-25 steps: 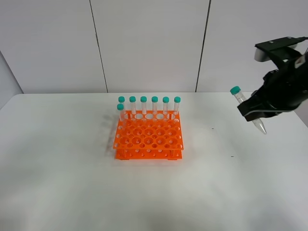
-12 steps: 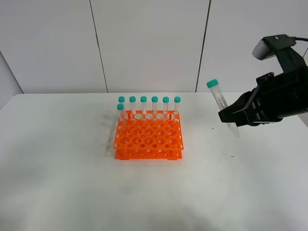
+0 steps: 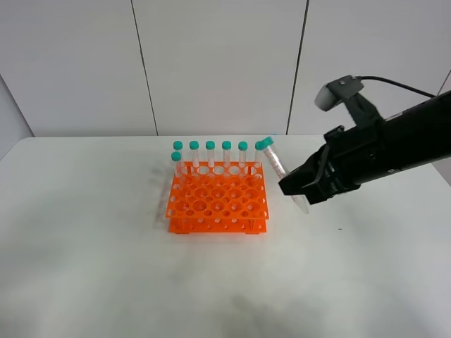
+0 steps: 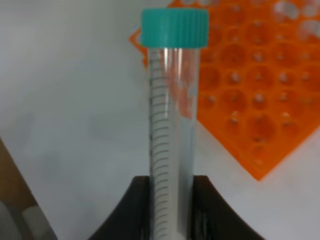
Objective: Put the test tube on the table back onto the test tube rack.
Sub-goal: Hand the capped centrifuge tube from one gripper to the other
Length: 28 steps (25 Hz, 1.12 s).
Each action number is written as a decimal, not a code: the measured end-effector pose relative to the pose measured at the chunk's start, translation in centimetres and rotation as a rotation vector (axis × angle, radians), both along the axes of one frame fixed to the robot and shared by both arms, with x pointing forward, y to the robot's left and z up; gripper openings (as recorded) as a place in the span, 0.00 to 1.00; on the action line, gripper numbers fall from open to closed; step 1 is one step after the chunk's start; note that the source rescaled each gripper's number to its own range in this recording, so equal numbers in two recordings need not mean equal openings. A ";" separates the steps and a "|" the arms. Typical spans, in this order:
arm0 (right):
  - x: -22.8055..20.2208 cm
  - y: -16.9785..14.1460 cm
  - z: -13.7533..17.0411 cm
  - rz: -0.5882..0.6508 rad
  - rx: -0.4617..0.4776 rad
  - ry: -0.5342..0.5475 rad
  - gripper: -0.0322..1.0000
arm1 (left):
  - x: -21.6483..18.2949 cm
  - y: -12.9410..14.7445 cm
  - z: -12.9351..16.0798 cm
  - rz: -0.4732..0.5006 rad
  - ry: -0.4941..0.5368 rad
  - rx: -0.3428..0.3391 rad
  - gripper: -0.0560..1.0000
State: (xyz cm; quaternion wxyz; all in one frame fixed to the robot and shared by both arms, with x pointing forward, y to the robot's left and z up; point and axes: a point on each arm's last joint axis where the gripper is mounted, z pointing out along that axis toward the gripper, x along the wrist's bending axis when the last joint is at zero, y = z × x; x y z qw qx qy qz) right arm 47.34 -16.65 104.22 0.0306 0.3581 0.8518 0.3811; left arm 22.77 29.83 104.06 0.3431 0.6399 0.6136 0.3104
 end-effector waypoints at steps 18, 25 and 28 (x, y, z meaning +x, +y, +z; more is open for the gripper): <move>-0.7 5.4 -1.4 0.127 0.076 -0.046 0.05 | 5.3 -2.2 5.1 -0.140 -0.031 -0.199 0.98; -0.7 5.4 -1.4 0.122 0.081 -0.045 0.05 | 14.2 -4.6 4.7 -0.328 0.057 -0.377 0.98; -0.7 5.4 -1.4 0.122 0.081 -0.045 0.05 | 17.2 -5.8 4.0 -0.420 0.062 -0.493 0.98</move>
